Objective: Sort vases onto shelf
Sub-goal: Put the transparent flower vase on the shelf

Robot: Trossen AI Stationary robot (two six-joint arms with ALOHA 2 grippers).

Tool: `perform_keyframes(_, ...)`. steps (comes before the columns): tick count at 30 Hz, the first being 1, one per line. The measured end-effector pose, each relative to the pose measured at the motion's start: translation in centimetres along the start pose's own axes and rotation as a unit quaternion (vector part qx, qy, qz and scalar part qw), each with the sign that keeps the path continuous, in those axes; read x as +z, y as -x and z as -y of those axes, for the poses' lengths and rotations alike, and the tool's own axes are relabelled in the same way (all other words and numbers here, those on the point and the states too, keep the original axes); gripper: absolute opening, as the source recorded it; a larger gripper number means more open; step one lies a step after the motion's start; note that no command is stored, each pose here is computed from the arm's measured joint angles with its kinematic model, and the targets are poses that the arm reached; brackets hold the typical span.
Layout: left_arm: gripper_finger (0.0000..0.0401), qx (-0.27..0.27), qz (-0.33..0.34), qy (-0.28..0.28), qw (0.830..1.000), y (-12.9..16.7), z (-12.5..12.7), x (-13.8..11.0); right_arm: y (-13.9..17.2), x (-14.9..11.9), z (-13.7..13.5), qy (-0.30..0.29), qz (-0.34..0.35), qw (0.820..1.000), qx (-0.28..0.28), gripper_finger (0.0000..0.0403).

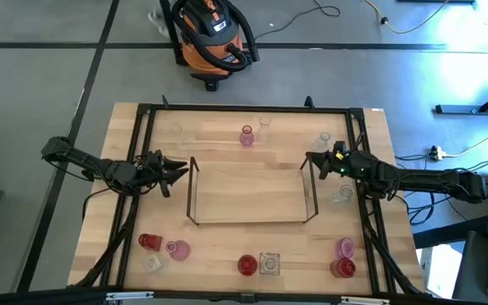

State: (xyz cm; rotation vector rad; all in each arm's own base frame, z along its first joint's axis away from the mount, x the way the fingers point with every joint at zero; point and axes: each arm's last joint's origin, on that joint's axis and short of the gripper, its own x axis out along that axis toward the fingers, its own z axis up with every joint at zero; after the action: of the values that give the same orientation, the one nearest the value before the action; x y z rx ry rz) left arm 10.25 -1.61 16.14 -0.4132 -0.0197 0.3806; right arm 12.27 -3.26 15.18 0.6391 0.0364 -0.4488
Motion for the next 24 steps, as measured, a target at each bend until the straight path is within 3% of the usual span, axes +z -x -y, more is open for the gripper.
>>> perform_keyframes(5,0.0132,-0.015,0.027,0.111,0.993,0.0,0.3,0.7,0.0,-0.1,-0.1,-0.001,-0.016,1.000,0.022,0.0001)
perform_keyframes(16,0.0132,-0.015,0.032,0.172,0.985,0.0,0.3,0.8,0.0,0.0,-0.4,-0.014,-0.031,0.998,0.058,0.0001)
perform_keyframes(24,0.0132,-0.022,0.027,0.262,0.964,0.0,0.3,0.8,0.7,2.9,-2.4,-0.080,0.118,0.977,0.160,0.0001)
